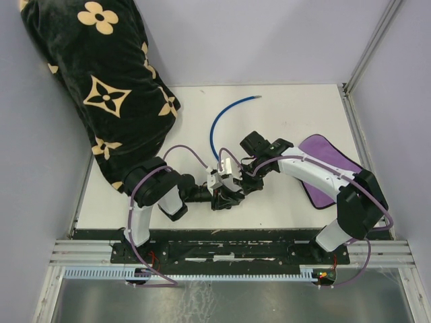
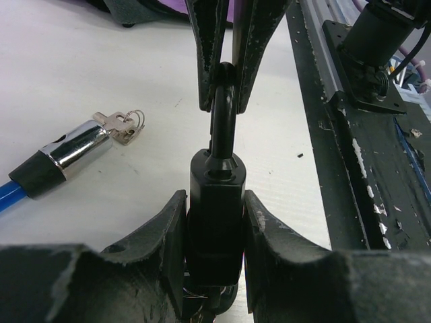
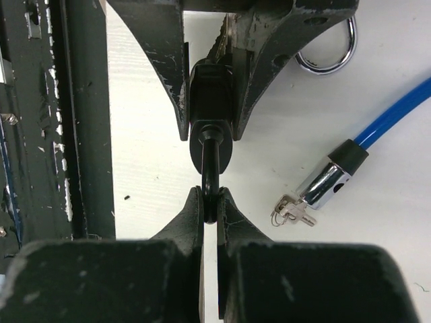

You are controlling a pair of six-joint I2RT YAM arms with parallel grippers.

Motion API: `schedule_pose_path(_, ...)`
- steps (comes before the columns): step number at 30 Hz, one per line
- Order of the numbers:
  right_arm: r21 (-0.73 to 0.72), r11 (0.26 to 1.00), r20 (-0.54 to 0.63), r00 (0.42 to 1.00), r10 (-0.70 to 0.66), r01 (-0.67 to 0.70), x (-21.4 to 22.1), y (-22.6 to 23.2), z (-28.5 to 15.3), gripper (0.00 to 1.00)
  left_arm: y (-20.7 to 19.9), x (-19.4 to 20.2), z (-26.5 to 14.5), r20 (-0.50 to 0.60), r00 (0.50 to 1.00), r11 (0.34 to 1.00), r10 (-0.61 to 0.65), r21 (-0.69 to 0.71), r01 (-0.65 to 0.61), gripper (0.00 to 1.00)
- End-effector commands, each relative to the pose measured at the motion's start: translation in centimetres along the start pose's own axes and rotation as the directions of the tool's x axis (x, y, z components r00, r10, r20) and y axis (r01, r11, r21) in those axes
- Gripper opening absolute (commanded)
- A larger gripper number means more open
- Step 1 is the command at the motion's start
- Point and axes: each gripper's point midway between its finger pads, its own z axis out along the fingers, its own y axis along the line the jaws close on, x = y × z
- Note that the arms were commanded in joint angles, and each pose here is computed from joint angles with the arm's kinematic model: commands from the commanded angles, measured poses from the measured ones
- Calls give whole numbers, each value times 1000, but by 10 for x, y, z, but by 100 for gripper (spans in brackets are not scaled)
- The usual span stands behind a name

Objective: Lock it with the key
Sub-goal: Lock the lock.

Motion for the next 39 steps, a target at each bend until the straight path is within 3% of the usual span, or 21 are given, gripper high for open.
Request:
schedule_pose_path(1,-194,967,297,950,-101,163,-72,42,64,2,14,60,-10,-85,993,987,-78,-150,65,3)
schedule_pose_path(11,-222,966,356,933,-47,133,-77,46,71,2,13,58,-14,-66,994,985,-85,-155,74,3)
schedule_pose_path(21,-116,993,436,899,27,26,-99,2,-2,2,16,25,-9,0,998,985,-70,-158,69,3)
schedule_pose_path(30,-98,994,432,902,-1,48,-116,0,-28,2,31,-13,9,97,994,981,-59,-177,75,3)
schedule_pose_path(39,-105,989,398,916,-51,101,-124,7,-31,2,45,-37,3,142,990,962,15,-271,25,3)
